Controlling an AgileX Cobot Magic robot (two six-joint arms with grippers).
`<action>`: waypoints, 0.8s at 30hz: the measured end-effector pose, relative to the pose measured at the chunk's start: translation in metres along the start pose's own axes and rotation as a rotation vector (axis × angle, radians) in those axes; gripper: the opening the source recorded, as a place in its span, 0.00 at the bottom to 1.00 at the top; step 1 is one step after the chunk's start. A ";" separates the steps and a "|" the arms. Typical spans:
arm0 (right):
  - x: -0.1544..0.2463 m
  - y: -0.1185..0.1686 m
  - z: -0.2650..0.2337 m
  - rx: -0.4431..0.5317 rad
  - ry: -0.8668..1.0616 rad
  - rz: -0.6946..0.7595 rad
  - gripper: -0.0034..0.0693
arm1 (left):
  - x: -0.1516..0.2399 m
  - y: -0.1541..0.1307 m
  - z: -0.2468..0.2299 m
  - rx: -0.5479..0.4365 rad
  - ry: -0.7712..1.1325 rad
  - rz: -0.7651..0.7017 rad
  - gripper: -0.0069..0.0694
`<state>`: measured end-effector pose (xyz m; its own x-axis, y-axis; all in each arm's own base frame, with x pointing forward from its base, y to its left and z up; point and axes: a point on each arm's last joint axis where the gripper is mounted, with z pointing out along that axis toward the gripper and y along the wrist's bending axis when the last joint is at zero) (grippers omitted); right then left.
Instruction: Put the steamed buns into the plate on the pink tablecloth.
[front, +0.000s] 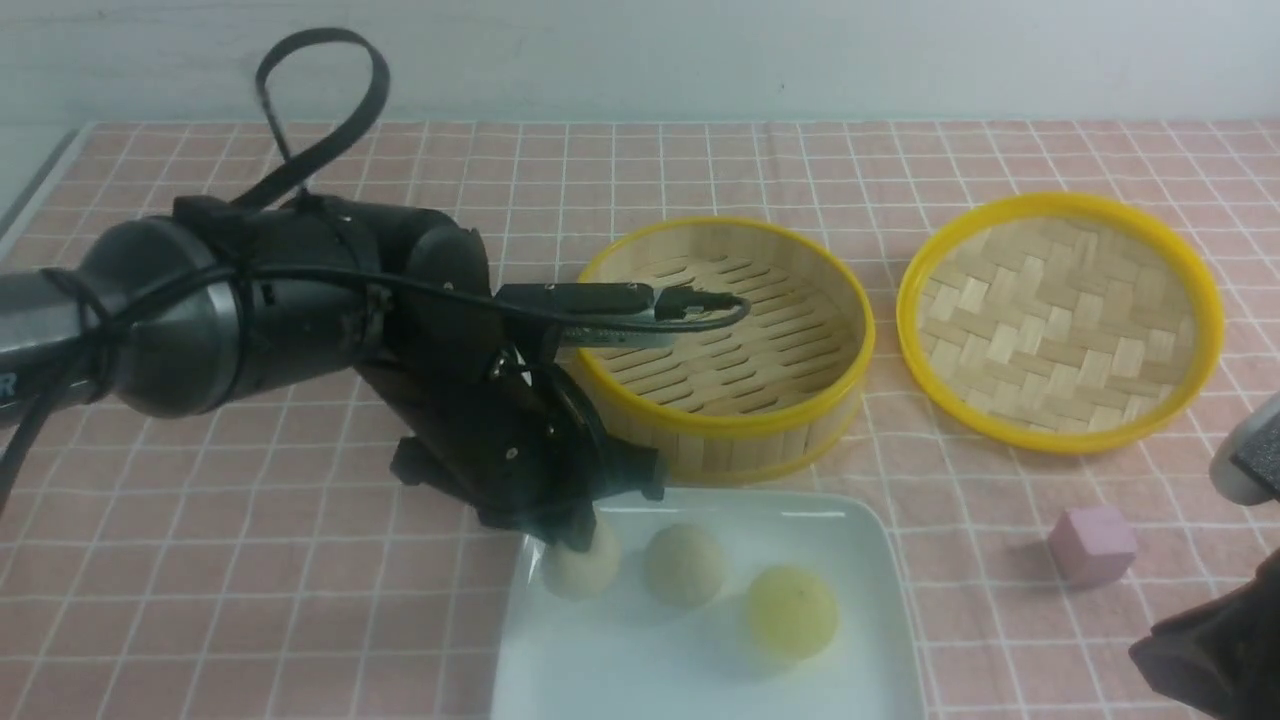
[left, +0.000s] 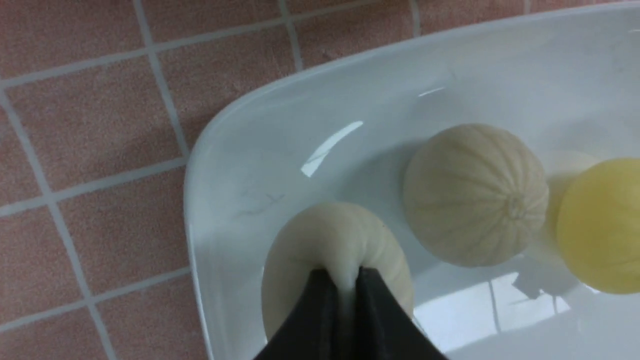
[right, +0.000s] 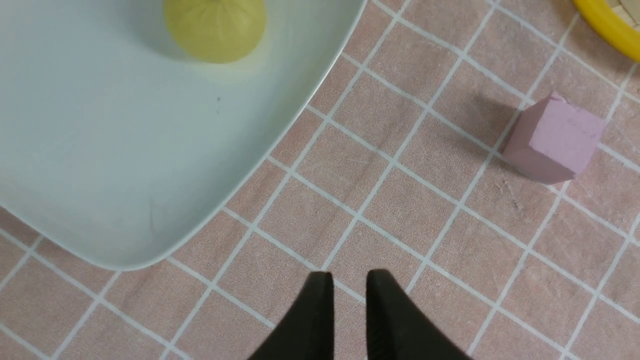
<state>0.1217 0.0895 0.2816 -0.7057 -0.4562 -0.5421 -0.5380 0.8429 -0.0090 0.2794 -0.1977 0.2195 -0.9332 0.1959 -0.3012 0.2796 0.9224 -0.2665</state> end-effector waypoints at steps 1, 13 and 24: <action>0.002 0.000 -0.001 0.003 0.022 0.000 0.22 | 0.000 -0.001 0.001 0.012 0.001 -0.014 0.15; 0.047 -0.010 -0.077 0.007 -0.042 0.048 0.03 | 0.000 -0.002 0.015 0.033 0.036 -0.062 0.46; 0.082 -0.015 -0.076 -0.019 -0.666 0.066 0.03 | -0.007 -0.007 0.005 0.040 0.053 -0.046 0.57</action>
<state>0.0373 0.0175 0.3012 -0.3053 -0.1249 -0.9440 -0.5156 0.8551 0.0536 0.2850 -0.2073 0.2195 -0.9558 0.1715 -0.2389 0.2434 0.9172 -0.3155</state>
